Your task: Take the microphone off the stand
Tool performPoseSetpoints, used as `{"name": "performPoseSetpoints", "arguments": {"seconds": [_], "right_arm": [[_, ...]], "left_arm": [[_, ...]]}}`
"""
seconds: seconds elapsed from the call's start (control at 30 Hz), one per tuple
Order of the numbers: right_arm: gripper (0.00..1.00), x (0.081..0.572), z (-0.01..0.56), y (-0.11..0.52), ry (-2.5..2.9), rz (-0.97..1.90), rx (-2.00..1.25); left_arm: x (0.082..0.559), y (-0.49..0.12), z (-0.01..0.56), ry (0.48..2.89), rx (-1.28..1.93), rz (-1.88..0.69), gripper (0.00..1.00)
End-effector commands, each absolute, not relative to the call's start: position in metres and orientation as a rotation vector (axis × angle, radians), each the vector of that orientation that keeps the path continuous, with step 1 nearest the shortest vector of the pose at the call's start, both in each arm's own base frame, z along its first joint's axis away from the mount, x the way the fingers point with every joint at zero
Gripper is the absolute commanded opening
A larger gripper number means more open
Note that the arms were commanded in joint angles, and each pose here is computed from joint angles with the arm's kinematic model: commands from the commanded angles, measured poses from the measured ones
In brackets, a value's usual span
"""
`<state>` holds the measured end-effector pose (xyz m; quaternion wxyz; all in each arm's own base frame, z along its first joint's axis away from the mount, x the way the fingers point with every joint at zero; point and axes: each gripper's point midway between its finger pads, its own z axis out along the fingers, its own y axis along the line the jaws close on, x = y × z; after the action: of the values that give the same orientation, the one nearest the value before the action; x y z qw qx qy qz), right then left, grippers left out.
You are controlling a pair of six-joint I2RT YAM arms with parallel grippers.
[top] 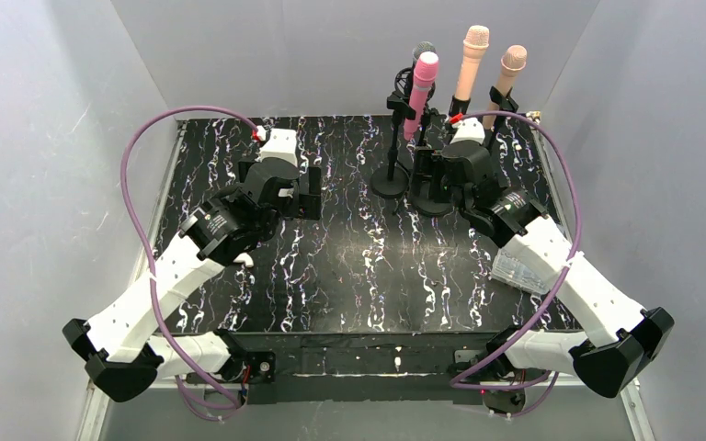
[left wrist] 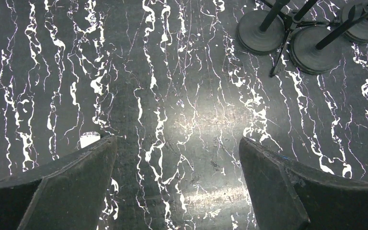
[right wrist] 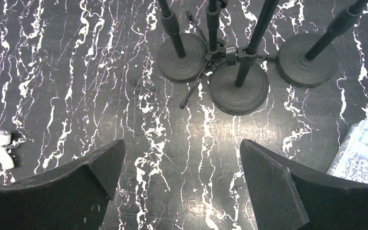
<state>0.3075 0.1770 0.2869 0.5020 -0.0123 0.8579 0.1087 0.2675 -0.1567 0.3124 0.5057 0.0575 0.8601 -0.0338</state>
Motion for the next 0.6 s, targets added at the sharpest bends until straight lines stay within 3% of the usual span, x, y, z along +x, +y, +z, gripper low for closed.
{"name": "performPoseSetpoints", "arguments": {"seconds": [0.0,0.3,0.57], "right_arm": [[1.0,0.315,0.315,0.173,1.992,0.258,0.012],[1.0,0.323,0.312,0.171,2.004,0.211,0.018],[1.0,0.327,0.3,0.155,2.037,0.224,0.05]], "left_arm": [[0.268,-0.148,0.315,2.061,0.108,-0.043,0.99],[0.271,-0.16,0.308,2.082,0.151,-0.061,0.99],[0.289,-0.227,0.318,2.016,0.34,-0.315,0.99]]}}
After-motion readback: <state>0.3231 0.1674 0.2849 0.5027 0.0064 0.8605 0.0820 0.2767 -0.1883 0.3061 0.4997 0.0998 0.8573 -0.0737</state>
